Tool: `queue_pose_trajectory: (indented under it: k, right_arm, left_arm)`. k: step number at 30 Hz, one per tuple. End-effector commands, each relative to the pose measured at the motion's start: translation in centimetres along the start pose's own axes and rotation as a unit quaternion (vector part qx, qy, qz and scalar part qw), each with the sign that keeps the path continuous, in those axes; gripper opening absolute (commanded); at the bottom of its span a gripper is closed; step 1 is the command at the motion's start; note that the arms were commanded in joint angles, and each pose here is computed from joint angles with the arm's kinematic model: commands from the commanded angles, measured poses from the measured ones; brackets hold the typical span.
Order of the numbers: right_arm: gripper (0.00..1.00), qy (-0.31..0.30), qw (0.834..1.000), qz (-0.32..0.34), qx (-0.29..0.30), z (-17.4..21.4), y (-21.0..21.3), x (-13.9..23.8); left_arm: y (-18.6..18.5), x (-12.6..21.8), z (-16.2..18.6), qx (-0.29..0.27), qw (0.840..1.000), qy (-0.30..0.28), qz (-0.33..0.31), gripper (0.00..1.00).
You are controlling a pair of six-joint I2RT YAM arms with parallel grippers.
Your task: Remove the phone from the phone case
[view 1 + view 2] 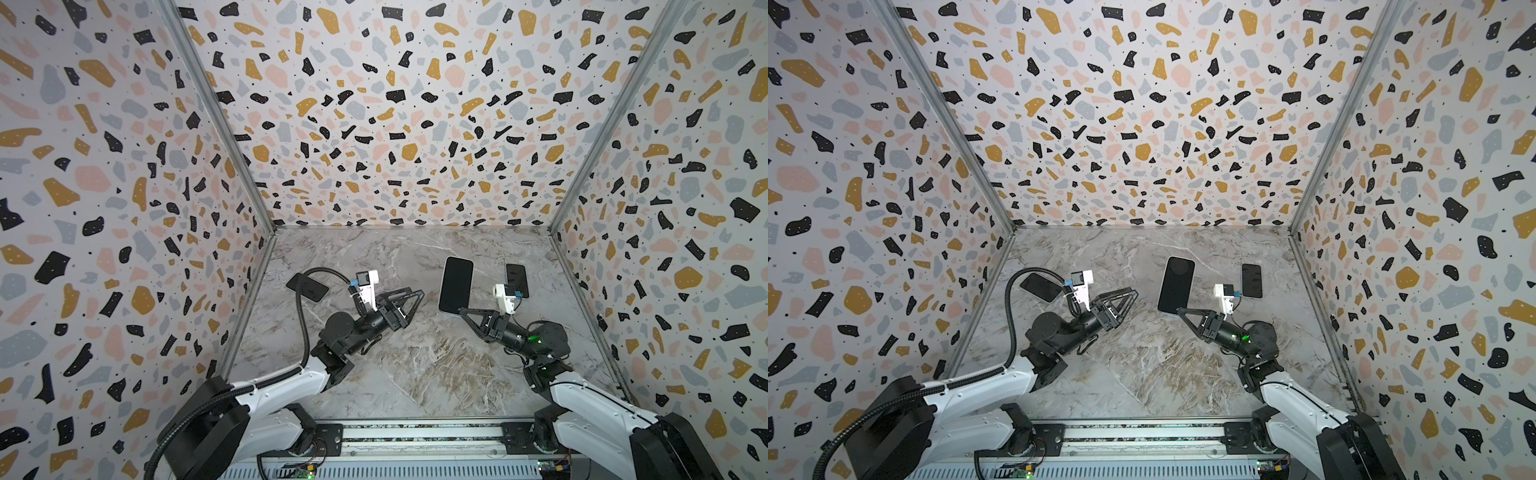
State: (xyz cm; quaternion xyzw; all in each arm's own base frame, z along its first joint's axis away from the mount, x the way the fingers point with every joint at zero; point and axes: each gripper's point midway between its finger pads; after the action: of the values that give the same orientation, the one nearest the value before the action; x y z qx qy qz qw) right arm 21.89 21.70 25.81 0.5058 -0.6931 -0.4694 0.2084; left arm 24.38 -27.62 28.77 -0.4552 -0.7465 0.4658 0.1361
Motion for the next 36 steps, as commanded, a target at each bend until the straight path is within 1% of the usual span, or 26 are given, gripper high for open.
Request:
queue_pose_trajectory:
  k: [1,5,7,12,14,18,20,21,24,26,32,36]
  right_arm:
    - [0.00,-0.027,0.996,-0.060,0.053,-2.3,4.3,-0.5]
    - [0.00,-0.030,0.996,-0.062,0.053,-2.6,4.6,-0.7]
    - [0.00,-0.028,0.996,-0.065,0.052,-2.6,4.8,-0.8]
    - [0.00,-0.026,0.996,-0.068,0.055,-2.6,5.1,-0.9]
    - [0.00,-0.026,0.996,-0.068,0.054,-2.6,5.1,-0.9]
    - [0.00,-0.023,0.996,-0.069,0.056,-2.4,5.2,-0.9]
    - [0.00,-0.023,0.996,-0.069,0.056,-2.4,5.1,-0.9]
    - [0.00,-0.023,0.996,-0.069,0.056,-2.4,5.2,-0.9]
    - [0.00,-0.022,0.996,-0.071,0.057,-2.4,5.3,-1.0]
    - [0.00,-0.022,0.996,-0.070,0.057,-2.3,5.2,-1.0]
    - [0.00,-0.021,0.995,-0.073,0.058,-2.2,5.4,-0.9]
    - [0.00,-0.022,0.995,-0.074,0.059,-2.2,5.5,-0.9]
  left_arm:
    - [-0.6,1.3,0.6,-0.048,0.999,-0.013,0.015,0.98]
    - [-0.3,1.4,2.2,-0.069,0.998,-0.003,0.009,0.94]
    - [0.0,1.4,2.5,-0.069,0.998,-0.006,0.011,0.91]
    - [-1.1,0.8,3.2,-0.050,0.997,-0.004,0.064,0.80]
    - [-1.3,0.4,3.4,-0.044,0.996,-0.003,0.077,0.76]
    - [-2.6,-0.2,3.5,-0.029,0.992,0.000,0.119,0.74]
    - [-2.6,-0.7,3.6,-0.030,0.992,0.003,0.122,0.71]
    - [-2.5,-0.9,3.6,-0.014,0.992,0.005,0.122,0.71]
    - [-2.9,-1.3,3.7,-0.004,0.990,0.008,0.138,0.68]
    - [-2.4,-1.9,4.0,-0.001,0.991,0.015,0.133,0.62]
    - [-2.1,-2.4,4.5,0.019,0.989,0.018,0.148,0.51]
    - [-2.1,-2.5,4.4,0.024,0.988,0.015,0.155,0.50]
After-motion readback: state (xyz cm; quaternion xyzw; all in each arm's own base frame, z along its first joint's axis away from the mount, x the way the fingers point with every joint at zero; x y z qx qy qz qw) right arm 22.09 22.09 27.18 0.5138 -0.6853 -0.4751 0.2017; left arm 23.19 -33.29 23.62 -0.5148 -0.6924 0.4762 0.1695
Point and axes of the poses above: each gripper's point midway between its finger pads, its own x axis back along the fingers, its own y axis along the line the jaws close on, z = x × y, and after that the axes turned 9 degrees about x, right-handed
